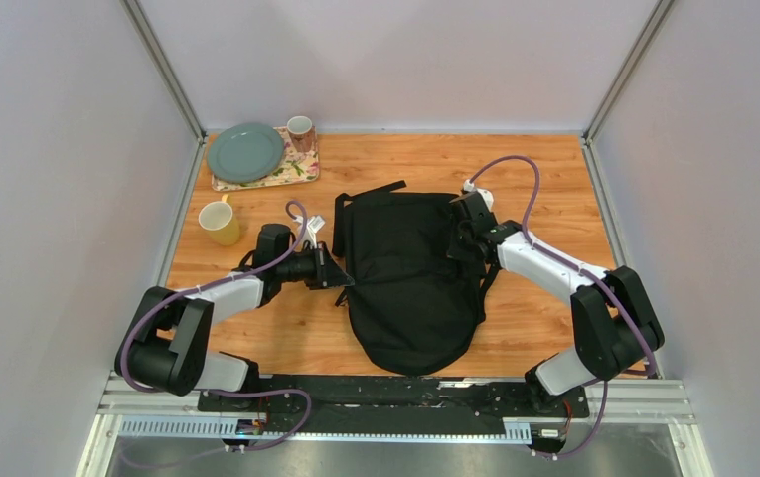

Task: Pack the student bag
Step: Zip the student bag at the center of the board.

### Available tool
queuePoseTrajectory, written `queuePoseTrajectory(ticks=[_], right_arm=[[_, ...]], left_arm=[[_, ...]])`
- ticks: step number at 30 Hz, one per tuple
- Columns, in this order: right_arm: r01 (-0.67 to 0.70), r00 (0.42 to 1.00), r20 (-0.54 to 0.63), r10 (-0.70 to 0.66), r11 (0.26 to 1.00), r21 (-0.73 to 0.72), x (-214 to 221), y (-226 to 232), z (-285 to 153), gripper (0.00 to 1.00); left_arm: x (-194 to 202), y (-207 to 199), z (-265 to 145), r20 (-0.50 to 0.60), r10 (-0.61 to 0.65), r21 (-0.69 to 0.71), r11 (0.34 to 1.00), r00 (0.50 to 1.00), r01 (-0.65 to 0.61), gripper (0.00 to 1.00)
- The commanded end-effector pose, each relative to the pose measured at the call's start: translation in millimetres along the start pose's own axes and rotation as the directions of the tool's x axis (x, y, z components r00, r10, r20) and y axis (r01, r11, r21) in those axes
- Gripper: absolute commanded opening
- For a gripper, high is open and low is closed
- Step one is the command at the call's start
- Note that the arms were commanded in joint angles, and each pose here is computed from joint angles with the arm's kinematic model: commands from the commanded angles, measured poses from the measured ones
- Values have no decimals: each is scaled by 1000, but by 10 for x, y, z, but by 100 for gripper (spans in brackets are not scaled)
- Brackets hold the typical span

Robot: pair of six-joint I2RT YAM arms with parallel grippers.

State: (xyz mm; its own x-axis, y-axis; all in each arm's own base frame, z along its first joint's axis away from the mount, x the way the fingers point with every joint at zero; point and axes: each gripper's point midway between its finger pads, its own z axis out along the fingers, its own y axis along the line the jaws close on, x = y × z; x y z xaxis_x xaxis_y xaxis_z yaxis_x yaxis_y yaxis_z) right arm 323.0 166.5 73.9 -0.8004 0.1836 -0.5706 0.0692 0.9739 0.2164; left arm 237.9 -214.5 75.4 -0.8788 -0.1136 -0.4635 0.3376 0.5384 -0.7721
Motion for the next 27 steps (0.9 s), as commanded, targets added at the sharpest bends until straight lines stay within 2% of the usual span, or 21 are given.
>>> queuePoseTrajectory(ticks=[1, 11, 12, 13, 14, 16, 21, 24, 25, 27], right_arm=[[41, 994, 96, -60, 982, 185, -303, -414, -67, 0], [7, 989, 144, -30, 986, 164, -434, -443, -255, 1], [4, 989, 145, -26, 988, 152, -445, -436, -281, 6], [2, 989, 148, -19, 994, 111, -461, -375, -346, 20], [-6, 988, 153, -9, 995, 99, -485, -371, -375, 27], [-15, 990, 141, 5, 997, 70, -469, -355, -451, 41], [-62, 995, 80, 59, 998, 29, -278, -445, -540, 43], [-92, 995, 23, 93, 994, -50, 7, -401, -567, 44], [-115, 993, -2, 116, 986, -118, 86, -298, -621, 44], [-149, 989, -48, 143, 980, -133, 322, -328, -577, 43]], left_arm=[[-37, 15, -62, -12, 79, -36, 996, 997, -79, 0], [-22, 31, -105, -17, 94, -62, 994, 995, -95, 2], [-21, 15, -107, -18, 96, -54, 994, 995, -97, 7], [-20, 5, -107, -19, 94, -50, 994, 995, -95, 13], [-28, -15, -114, -15, 98, -45, 994, 995, -98, 22], [-49, -49, -133, -4, 108, -40, 993, 994, -108, 29], [-28, -108, -192, 6, 116, -35, 993, 993, -116, 40], [54, -124, -233, 20, 109, -26, 994, 994, -109, 42], [76, -139, -243, 30, 97, -18, 995, 995, -96, 42], [213, -84, -230, 31, 75, -4, 997, 997, -75, 42]])
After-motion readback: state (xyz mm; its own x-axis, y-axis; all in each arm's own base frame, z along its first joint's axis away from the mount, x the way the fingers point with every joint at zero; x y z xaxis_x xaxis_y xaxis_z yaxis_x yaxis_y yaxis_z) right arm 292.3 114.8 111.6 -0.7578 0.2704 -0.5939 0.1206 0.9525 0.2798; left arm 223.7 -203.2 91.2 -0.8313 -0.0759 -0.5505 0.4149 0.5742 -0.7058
